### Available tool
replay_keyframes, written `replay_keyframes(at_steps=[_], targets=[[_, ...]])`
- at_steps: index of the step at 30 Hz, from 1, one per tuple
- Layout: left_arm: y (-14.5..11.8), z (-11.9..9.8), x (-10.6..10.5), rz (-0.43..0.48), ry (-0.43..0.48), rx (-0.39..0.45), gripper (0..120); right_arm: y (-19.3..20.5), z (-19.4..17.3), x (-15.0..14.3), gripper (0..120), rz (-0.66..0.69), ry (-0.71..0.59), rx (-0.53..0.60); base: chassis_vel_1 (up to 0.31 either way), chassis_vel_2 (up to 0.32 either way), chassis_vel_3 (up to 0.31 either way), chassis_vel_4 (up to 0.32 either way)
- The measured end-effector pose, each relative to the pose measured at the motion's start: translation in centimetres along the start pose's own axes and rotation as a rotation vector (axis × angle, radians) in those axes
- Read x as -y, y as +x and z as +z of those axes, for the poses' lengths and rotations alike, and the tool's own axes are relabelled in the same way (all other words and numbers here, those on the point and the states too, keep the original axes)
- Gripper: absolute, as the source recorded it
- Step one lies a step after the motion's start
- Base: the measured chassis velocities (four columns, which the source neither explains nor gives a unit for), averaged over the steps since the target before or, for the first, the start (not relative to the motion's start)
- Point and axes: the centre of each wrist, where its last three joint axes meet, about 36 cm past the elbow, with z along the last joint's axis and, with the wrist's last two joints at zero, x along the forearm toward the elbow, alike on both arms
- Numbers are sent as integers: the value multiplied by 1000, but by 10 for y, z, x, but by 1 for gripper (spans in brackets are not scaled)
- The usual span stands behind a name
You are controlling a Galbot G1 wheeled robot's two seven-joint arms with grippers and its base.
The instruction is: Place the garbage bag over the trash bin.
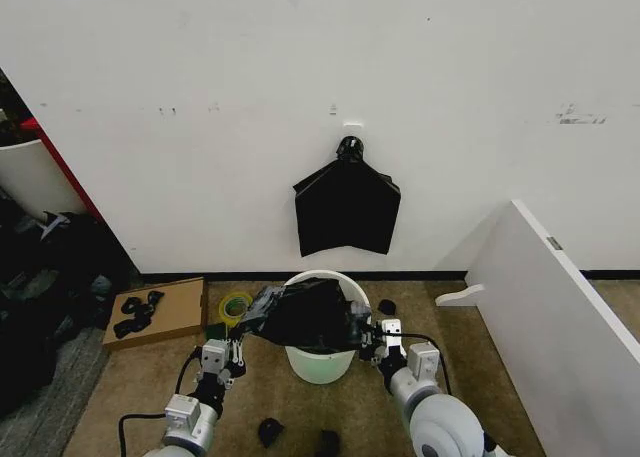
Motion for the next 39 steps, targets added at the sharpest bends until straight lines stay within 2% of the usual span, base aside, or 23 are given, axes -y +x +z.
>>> replay_keyframes(at_steps=[5,8,16,27,33,39], targets=[[7,-14,0,10,-54,-67,0,7,-7,6,0,12,42,-50,0,0,0,0],[14,-29,4,46,-85,-132,0,10,-8,10,0,27,67,-78,0,0,0,0],[20,-41,5,72,-111,-238,0,7,-14,10,0,25,125,-158,0,0,0,0],[23,-39,1,100,-127,-325,0,-2,-9,14,0,35,159,-232,0,0,0,0],[15,-22,-4,82,-120,-391,0,-21,-3,15,0,49,151,-252,0,0,0,0],[11,-14,-6,75,-122,-412,0,-30,2,14,0,52,150,-260,0,0,0,0]])
